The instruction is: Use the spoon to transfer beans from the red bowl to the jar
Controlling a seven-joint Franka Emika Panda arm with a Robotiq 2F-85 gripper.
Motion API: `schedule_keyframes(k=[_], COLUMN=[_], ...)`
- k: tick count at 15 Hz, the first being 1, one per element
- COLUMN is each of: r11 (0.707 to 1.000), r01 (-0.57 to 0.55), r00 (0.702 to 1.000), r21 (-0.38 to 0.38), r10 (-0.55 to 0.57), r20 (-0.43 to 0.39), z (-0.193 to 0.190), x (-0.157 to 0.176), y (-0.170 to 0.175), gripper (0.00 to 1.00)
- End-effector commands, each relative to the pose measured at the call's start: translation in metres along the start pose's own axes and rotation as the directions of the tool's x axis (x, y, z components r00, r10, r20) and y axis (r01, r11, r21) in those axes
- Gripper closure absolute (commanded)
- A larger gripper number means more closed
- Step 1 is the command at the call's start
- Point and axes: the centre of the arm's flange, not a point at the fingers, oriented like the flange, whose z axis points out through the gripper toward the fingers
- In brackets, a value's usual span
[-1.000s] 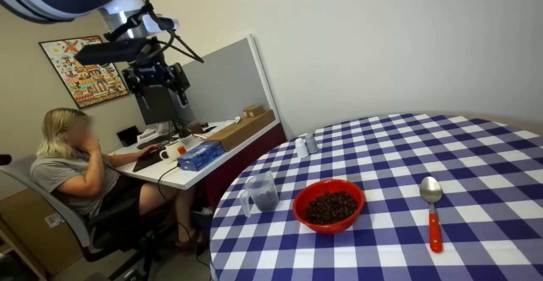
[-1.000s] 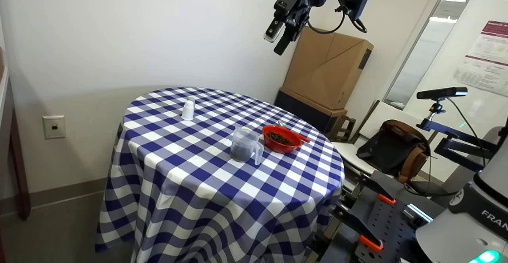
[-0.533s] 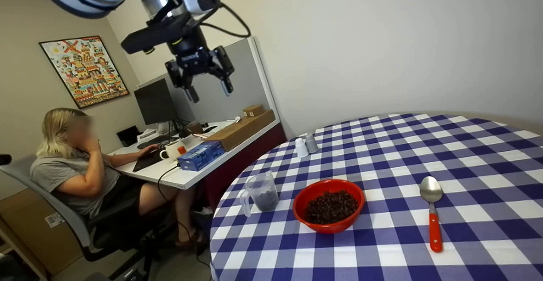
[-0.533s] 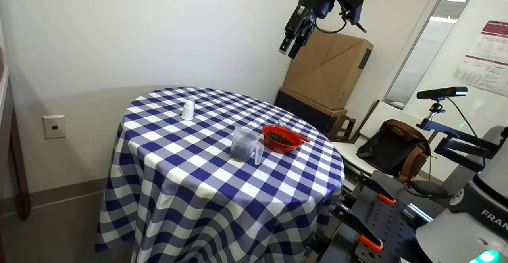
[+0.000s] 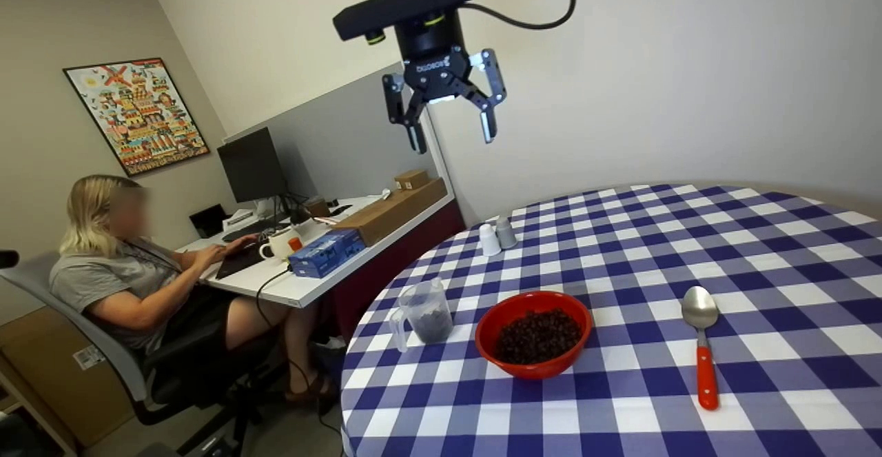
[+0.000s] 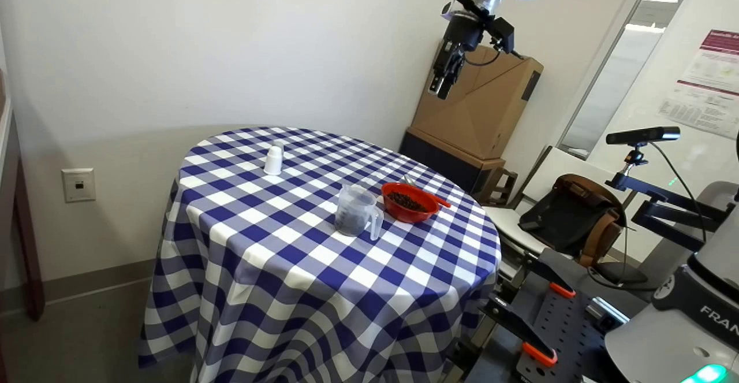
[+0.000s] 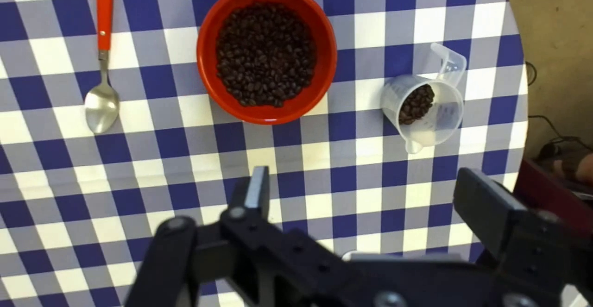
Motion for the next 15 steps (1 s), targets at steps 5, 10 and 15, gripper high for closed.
schedule_keyframes(k=[5, 10, 15], r11=[0.998, 0.972, 0.949], r01=[-0.066, -0.232, -0.308], r00=[0.993, 0.966, 0.942], r21=[-0.015, -0.036, -0.068], r10=[0.067, 0.235, 0.314], r20=[0.097, 0.106, 0.115], z=[0.048, 0.052, 0.045], x=[0.037, 0.003, -0.044], y=[0.068, 0.091, 0.144], gripper=[0.0, 0.0, 0.0])
